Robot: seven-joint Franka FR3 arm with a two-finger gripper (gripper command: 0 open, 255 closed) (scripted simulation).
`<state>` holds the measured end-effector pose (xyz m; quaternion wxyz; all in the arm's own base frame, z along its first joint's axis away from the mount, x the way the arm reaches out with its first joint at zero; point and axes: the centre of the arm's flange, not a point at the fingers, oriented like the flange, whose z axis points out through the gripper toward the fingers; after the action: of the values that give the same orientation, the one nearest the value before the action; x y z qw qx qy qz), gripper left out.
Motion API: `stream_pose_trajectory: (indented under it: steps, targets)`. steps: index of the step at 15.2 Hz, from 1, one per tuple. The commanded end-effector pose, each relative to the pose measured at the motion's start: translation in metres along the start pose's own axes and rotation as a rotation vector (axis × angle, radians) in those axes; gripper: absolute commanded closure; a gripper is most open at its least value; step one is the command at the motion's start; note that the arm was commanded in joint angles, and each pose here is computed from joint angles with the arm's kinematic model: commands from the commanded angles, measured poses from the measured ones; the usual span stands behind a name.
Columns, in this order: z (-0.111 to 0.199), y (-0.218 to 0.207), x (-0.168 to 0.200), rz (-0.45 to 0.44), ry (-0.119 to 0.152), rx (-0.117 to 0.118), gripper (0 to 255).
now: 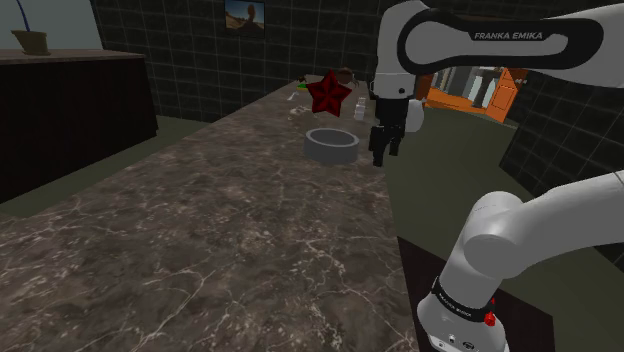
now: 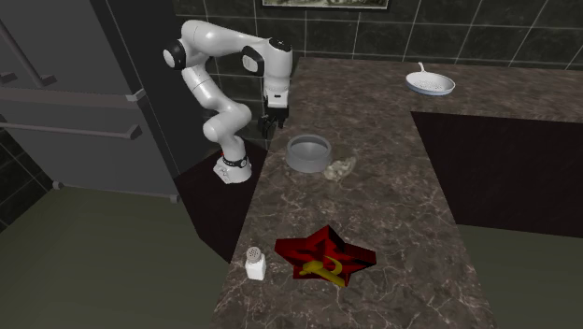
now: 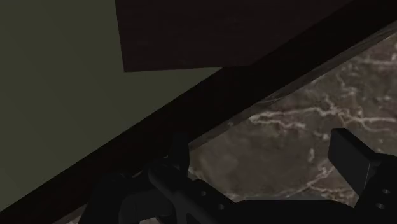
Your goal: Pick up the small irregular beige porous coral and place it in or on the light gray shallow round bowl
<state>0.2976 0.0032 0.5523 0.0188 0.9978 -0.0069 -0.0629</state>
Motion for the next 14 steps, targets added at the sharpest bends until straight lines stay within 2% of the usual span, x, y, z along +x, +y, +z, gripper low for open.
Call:
stream_pose_trajectory:
  steps: [1, 14]
  targets:
    - [0.000, 0.000, 0.000, 0.000, 0.000, 0.000, 0]
    - [-0.046, 0.059, 0.146, -0.242, 0.090, 0.073, 0]
